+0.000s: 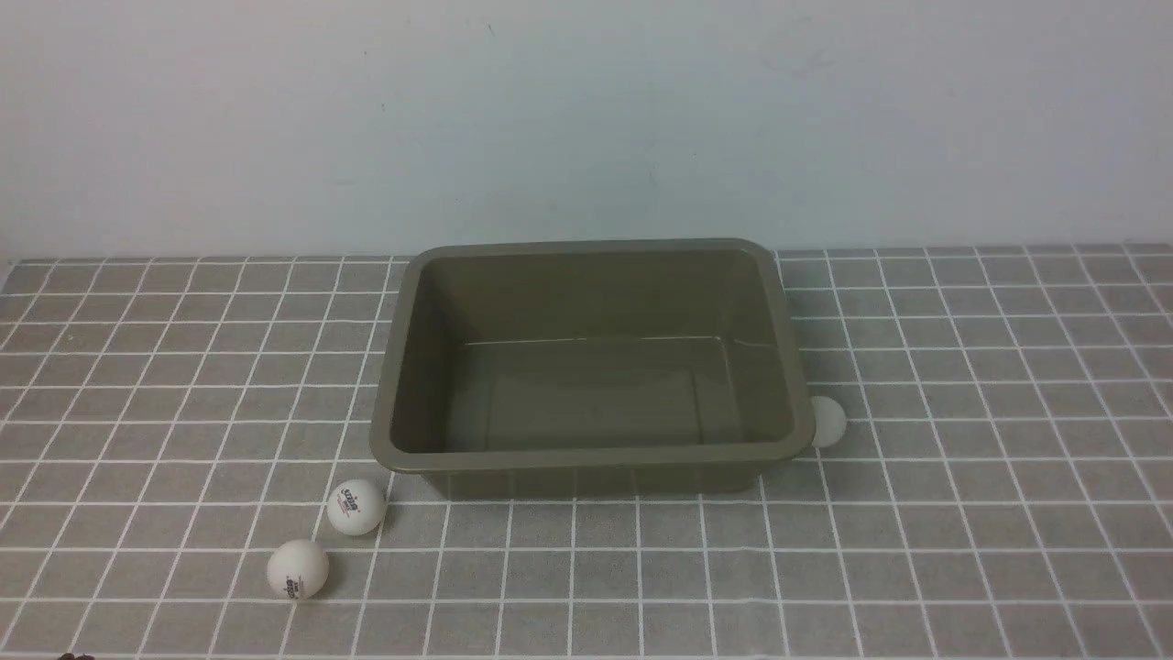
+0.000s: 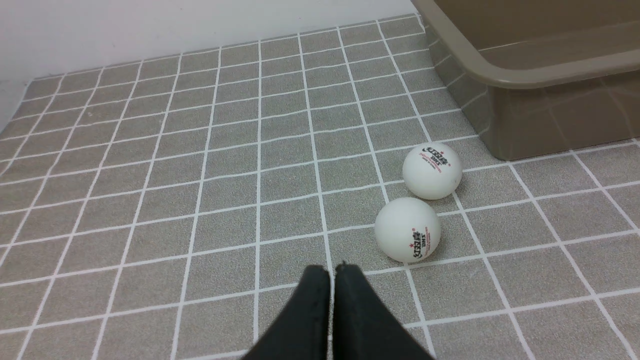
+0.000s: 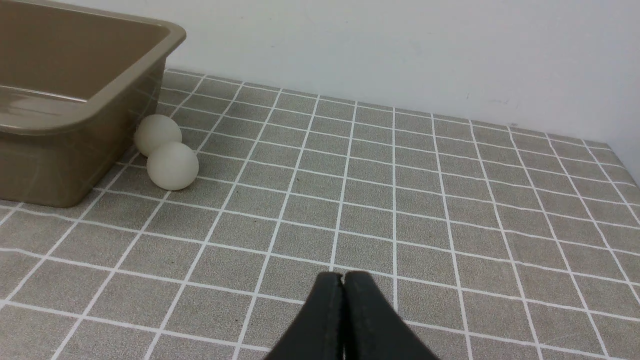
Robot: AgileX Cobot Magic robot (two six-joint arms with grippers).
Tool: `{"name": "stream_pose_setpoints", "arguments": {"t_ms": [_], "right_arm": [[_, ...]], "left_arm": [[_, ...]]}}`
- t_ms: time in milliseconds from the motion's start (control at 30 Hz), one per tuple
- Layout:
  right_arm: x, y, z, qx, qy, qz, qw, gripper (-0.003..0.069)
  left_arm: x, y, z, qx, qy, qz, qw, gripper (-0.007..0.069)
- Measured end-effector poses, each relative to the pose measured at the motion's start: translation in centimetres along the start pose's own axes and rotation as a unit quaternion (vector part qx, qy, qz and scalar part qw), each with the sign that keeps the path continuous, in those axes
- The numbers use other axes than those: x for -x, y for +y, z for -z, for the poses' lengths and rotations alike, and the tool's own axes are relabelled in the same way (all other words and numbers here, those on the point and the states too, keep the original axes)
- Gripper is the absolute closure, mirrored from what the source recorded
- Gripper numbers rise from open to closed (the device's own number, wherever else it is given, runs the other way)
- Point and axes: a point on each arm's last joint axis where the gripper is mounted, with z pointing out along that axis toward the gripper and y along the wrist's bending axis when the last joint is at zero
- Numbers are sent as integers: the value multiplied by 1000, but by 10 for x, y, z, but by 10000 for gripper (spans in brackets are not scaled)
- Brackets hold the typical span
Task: Put the table tennis balls into the box on the grey coffee tablecloth.
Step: 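Reach for and grasp a ping pong ball on the table beside the basket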
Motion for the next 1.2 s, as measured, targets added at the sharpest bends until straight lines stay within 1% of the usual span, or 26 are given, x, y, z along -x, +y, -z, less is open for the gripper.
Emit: {"name": "stream_pose_setpoints", "arguments": {"t_ms": [1000,1033,1067,1100,1133,1200], "right_arm": [[0,0,0,0,0,1,1000,669],[0,0,0,-1,0,3,1000,669],[0,0,0,-2,0,7,1000,669],[0,0,0,-3,0,9,1000,669],[0,-1,0,-4,1,13,1000,669],[0,-1,0,-6,1,19,1000,669]], "left_arm": [[1,0,0,1,-6,0,1000,630],[2,0,0,-1,-13,10,1000,630],[4,-1,0,-29,-27,34,999,630],[7,-2,0,-11,-42,68,997,630],[11,-2,0,-17,-61,109,992,630],[17,-2,2,-32,-96,197,975,630]]}}
